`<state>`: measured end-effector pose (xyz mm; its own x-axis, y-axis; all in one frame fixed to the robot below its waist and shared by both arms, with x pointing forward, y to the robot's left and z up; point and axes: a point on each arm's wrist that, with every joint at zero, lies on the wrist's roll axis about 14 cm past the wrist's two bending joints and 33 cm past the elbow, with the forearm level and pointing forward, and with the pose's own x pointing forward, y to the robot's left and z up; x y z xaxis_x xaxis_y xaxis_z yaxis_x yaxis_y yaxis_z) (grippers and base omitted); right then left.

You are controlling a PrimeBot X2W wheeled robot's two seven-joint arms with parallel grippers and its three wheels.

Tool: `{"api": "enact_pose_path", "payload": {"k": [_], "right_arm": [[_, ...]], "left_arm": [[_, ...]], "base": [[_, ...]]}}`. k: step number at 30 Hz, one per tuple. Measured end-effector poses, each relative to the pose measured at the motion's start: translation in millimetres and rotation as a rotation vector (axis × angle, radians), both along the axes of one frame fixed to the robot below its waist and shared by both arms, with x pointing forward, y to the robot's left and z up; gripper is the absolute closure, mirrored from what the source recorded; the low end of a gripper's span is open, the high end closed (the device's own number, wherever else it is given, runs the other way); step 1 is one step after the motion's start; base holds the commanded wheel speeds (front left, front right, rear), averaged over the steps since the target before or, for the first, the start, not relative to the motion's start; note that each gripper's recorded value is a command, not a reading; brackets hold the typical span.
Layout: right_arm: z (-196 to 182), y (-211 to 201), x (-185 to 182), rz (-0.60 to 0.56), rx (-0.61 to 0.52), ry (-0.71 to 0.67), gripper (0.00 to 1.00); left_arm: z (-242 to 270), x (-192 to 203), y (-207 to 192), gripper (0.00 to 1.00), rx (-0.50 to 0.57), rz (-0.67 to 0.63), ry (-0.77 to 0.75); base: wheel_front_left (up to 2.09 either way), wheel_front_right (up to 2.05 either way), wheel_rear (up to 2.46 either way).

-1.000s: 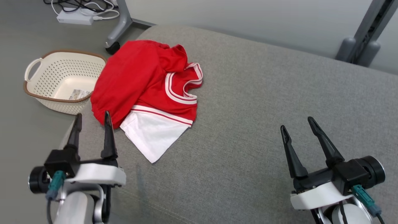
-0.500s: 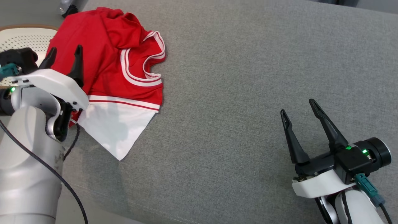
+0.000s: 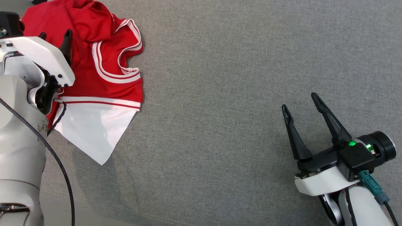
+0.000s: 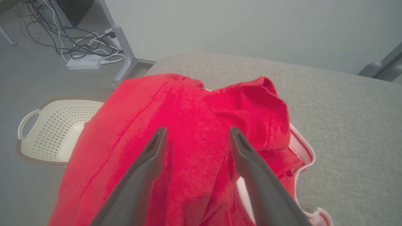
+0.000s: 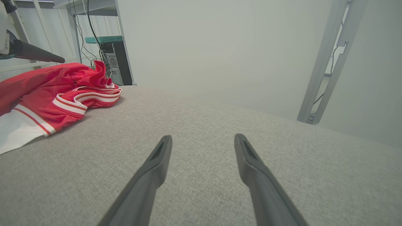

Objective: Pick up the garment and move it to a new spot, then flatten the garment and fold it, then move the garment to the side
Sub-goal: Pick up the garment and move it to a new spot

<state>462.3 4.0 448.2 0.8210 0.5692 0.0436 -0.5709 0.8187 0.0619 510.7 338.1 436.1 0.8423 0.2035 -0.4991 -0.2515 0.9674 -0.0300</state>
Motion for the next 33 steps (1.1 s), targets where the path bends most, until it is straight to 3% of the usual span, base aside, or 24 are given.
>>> {"api": "enact_pose_path", "payload": {"k": [19,20,21,22,33], "right_arm": [[-10,1,4,0.003,0.001,0.017,0.00],[-10,1,4,0.003,0.001,0.017,0.00],[-9,1,4,0.004,0.001,0.016,0.00],[-10,1,4,0.004,0.000,0.017,0.00],[-5,5,0,0.015,0.000,0.009,0.00]], "left_arm": [[-47,-8,-4,0.00,0.001,-0.019,0.246],[-49,-10,-5,0.27,-0.007,-0.016,0.259],[-51,-10,-7,0.80,-0.015,-0.015,0.263],[-51,-10,-8,1.00,-0.019,-0.016,0.264],[-25,-2,2,1.00,-0.010,0.024,0.135]], "base": [[0.00,0.00,0.00],[0.00,0.00,0.00],[0.00,0.00,0.00],[0.00,0.00,0.00],[0.00,0.00,0.00]]}}
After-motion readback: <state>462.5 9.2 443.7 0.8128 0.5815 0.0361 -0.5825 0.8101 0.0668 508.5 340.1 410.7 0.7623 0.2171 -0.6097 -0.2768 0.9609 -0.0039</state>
